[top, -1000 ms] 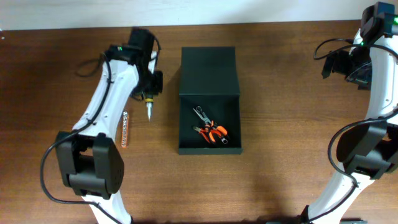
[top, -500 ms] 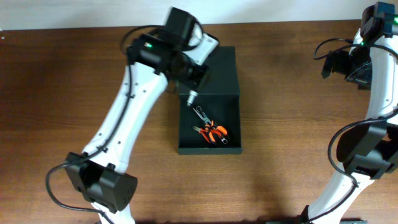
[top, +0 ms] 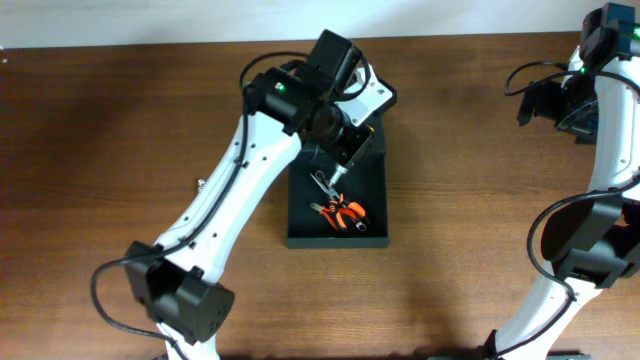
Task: Pack container
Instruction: 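Lift the screwdriver with the left gripper and carry it over the box, then lower the screwdriver into the box and open the left gripper, then withdraw the left gripper and move it over the orange bit strip, then lower the left gripper toward the orange socket bit strip, then close the left gripper on the orange socket strip, then lift the socket strip with the left gripper and carry it over the box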
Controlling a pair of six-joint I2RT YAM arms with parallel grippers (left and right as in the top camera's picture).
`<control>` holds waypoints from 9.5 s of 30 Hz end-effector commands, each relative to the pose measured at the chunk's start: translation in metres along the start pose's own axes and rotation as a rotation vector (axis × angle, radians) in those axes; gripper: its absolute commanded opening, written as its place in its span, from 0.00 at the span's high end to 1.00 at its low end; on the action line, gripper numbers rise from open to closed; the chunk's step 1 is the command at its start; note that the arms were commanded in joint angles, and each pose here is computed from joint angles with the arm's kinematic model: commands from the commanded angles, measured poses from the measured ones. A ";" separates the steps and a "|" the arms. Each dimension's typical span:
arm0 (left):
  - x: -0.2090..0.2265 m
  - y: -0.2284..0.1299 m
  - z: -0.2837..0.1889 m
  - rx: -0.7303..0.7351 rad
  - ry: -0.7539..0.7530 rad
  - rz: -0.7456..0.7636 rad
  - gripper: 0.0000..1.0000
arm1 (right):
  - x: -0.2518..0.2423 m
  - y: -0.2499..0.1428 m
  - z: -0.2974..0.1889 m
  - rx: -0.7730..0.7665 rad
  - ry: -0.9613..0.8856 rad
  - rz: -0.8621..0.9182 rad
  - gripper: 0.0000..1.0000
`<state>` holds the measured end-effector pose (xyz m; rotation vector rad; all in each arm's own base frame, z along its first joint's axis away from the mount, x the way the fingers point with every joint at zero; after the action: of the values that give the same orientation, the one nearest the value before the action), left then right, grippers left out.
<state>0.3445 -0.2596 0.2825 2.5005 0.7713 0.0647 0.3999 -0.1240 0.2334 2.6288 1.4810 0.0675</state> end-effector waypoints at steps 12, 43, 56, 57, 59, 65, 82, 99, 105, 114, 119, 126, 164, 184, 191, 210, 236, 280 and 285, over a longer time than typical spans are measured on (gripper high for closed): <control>0.018 -0.016 0.060 0.150 0.041 -0.517 0.74 | 0.002 -0.001 0.001 0.003 0.005 0.006 0.01; 0.019 -0.020 0.124 0.183 0.362 -0.766 0.75 | 0.002 -0.001 0.001 0.003 0.005 0.006 0.01; 0.011 -0.035 0.160 0.281 0.274 -0.830 0.75 | 0.002 -0.001 0.001 0.003 0.005 0.006 0.01; 0.011 -0.035 0.160 0.281 0.274 -0.831 0.76 | 0.002 -0.001 0.001 0.003 0.005 0.006 0.01; 0.011 -0.035 0.161 0.284 0.275 -0.834 0.76 | 0.002 -0.001 0.001 0.003 0.005 0.006 0.01; 0.010 -0.042 0.171 0.320 0.265 -0.838 0.76 | 0.002 -0.001 0.001 0.003 0.005 0.006 0.01; 0.011 -0.049 0.181 0.360 0.273 -0.791 0.51 | 0.002 -0.001 0.001 0.003 0.005 0.006 0.01; 0.034 0.000 0.062 0.184 0.443 -0.690 0.42 | 0.002 -0.001 0.001 0.003 0.005 0.006 0.01; 0.064 -0.010 -0.013 0.116 0.580 -0.749 0.18 | 0.002 -0.001 0.001 0.003 0.005 0.006 0.01; 0.141 -0.094 -0.104 0.191 0.656 -0.976 0.01 | 0.002 -0.001 0.001 0.003 0.005 0.006 0.01; 0.164 -0.120 -0.118 0.221 0.559 -0.913 0.01 | 0.002 -0.001 0.001 0.003 0.005 0.006 0.01; 0.163 -0.162 -0.129 0.311 0.537 -0.956 0.01 | 0.002 -0.001 0.001 0.003 0.005 0.006 0.01; 0.174 -0.297 0.030 0.345 0.406 -0.846 0.01 | 0.002 -0.001 0.001 0.003 0.005 0.006 0.01; 0.175 -0.311 0.057 0.403 0.343 -0.856 0.01 | 0.002 -0.001 0.001 0.003 0.005 0.006 0.01; 0.178 -0.312 0.062 0.404 0.342 -0.856 0.01 | 0.002 -0.001 0.001 0.003 0.005 0.006 0.01; 0.173 -0.317 0.068 0.433 0.308 -0.867 0.16 | 0.002 -0.001 0.001 0.003 0.005 0.006 0.01; 0.176 -0.316 0.069 0.421 0.317 -0.864 0.94 | 0.002 -0.001 0.001 0.003 0.005 0.006 0.01; 0.051 -0.068 -0.020 0.230 0.206 -0.883 0.98 | 0.002 -0.001 0.001 0.003 0.005 0.006 0.01; 0.040 -0.078 -0.021 0.293 0.367 -1.028 0.98 | 0.002 -0.001 0.001 0.003 0.005 0.006 0.01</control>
<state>0.3375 -0.1774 0.2466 2.2200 2.0361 -0.1206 0.4003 -0.1238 0.2330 2.6317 1.4784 0.0723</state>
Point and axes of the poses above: each gripper's point midway between its finger pads, its own z axis out along the fingers, its own x axis along the line the jaws close on, y = z × x, the point moved 6 cm from there along -z, back along the fingers, and after that the axes turned 7 degrees about z, right-handed, at the moved point
